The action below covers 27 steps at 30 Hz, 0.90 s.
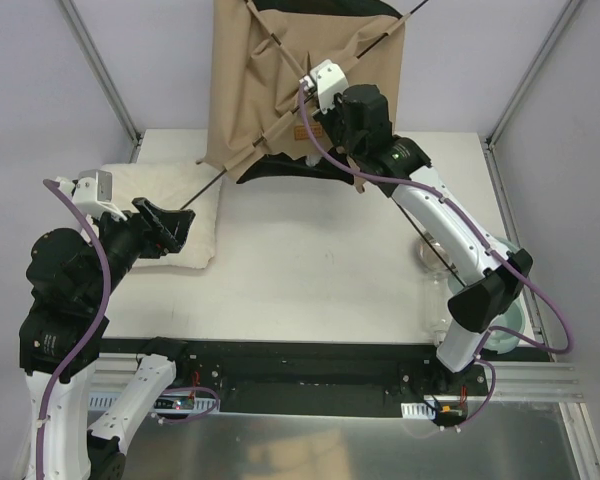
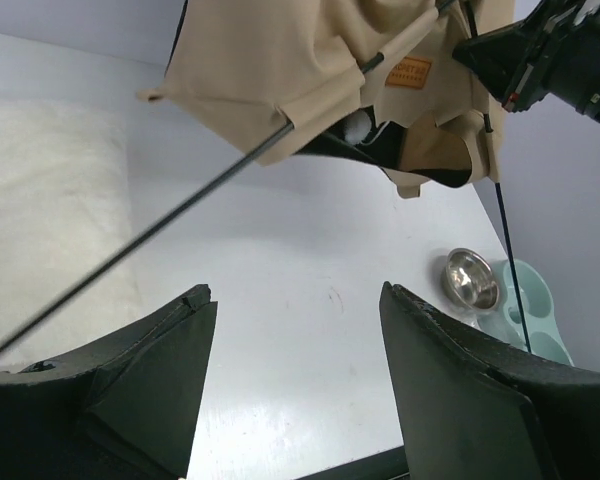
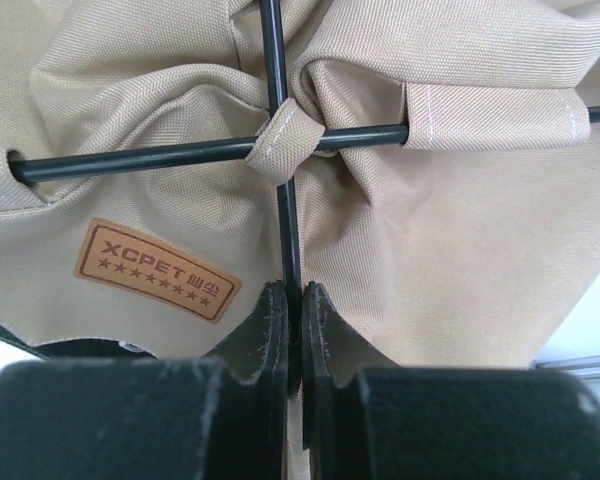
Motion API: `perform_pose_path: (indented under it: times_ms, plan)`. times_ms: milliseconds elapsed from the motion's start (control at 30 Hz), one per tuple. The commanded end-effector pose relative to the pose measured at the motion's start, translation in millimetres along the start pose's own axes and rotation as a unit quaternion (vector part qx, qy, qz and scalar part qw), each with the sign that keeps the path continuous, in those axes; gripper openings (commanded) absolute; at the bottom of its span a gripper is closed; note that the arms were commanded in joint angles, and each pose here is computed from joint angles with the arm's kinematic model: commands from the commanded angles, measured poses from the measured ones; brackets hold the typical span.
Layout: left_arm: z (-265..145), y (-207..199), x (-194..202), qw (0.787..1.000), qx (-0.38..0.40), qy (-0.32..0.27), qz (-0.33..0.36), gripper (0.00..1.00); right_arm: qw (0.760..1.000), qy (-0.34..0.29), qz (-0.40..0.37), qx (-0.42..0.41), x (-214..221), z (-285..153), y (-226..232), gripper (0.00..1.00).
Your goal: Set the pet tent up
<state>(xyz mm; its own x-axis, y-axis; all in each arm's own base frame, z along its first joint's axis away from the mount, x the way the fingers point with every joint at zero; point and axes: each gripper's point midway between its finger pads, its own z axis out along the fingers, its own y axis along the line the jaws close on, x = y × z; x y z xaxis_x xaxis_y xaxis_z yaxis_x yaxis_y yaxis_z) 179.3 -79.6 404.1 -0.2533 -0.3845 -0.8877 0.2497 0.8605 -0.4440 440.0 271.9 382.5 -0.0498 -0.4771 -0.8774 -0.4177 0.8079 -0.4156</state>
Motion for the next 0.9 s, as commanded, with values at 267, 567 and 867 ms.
perform_pose_path:
  times_ms: [267,567,867]
  plan:
    - [6.2,-1.9,-8.0,1.0,0.001,-0.005,0.006,0.69,0.974,-0.163,0.147,0.051,-108.2,-31.1,-41.0,0.0]
    - [10.6,-1.9,-8.3,1.0,-0.001,0.0,0.002,0.69,0.955,-0.208,0.195,0.083,-143.5,-67.4,-68.7,0.0]
    - [15.0,-0.6,-7.0,1.0,-0.003,0.006,0.004,0.69,0.959,-0.215,0.144,0.112,-150.8,-80.7,-83.7,0.0]
